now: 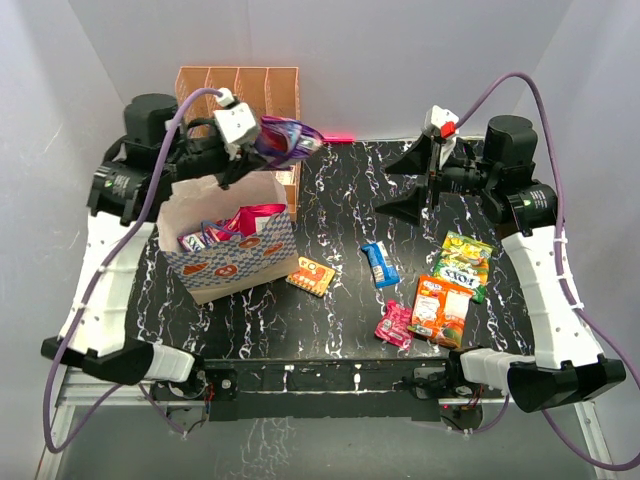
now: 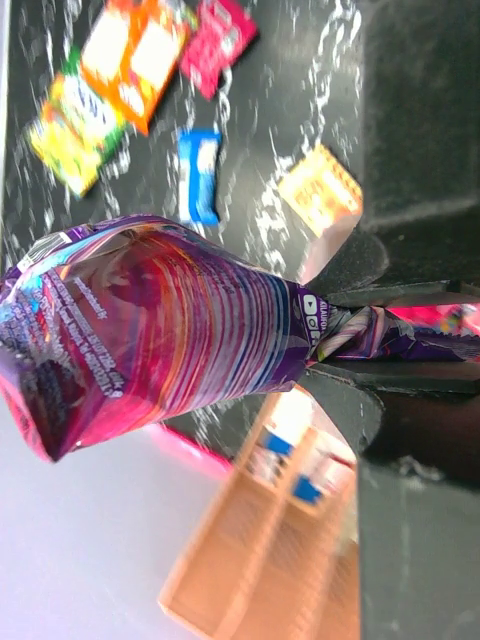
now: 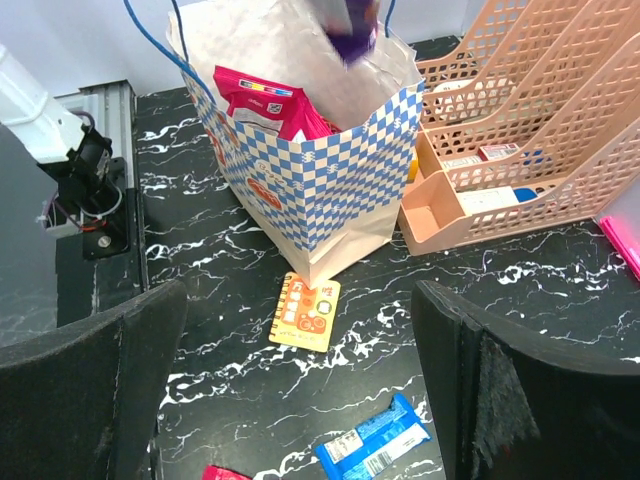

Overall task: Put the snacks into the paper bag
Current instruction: Place the snack in the paper bag.

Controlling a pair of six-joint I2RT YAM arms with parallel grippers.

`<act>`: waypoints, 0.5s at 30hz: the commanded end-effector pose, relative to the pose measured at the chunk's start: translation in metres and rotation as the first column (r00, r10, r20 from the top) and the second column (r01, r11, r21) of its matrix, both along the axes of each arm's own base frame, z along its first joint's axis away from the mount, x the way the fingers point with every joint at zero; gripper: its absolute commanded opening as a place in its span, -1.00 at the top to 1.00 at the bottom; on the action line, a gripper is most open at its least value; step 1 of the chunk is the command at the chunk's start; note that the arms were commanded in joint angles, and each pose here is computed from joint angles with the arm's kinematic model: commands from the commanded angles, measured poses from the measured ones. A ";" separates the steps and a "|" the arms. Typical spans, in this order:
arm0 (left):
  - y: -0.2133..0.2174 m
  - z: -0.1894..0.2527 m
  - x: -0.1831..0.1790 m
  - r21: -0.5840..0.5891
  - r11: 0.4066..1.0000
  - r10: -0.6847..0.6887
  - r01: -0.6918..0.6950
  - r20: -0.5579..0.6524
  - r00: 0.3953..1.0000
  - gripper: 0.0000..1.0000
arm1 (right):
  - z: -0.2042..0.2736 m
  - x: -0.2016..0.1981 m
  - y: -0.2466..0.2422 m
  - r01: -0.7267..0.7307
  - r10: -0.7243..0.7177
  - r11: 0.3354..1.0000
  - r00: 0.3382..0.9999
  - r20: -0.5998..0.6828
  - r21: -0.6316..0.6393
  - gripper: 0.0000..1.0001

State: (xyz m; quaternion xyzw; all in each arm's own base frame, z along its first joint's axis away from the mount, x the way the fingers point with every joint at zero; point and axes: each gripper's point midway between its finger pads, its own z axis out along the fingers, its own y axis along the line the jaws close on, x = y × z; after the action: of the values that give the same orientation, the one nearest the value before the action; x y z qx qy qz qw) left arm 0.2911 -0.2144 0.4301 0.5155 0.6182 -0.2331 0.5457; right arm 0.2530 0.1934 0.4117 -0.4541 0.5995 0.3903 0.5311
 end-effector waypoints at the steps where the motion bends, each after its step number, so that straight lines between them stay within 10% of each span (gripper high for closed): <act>1: 0.057 0.024 -0.002 0.088 0.968 0.219 -0.234 0.149 0.964 1.00 | 0.010 0.003 -0.004 0.026 -0.026 1.000 0.998 0.050 -0.003 -0.97; 15: 0.161 -0.045 -0.013 0.523 0.679 0.506 -0.515 0.175 0.844 1.00 | 0.001 0.010 -0.004 0.043 -0.043 0.999 0.999 0.032 -0.013 -0.97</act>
State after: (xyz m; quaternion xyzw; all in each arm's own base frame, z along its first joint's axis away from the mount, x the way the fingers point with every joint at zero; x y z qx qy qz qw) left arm 0.2882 -0.0844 0.4044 0.4595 0.7434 0.0594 0.4824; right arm 0.2587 0.1909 0.4088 -0.4477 0.6095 0.3783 0.5339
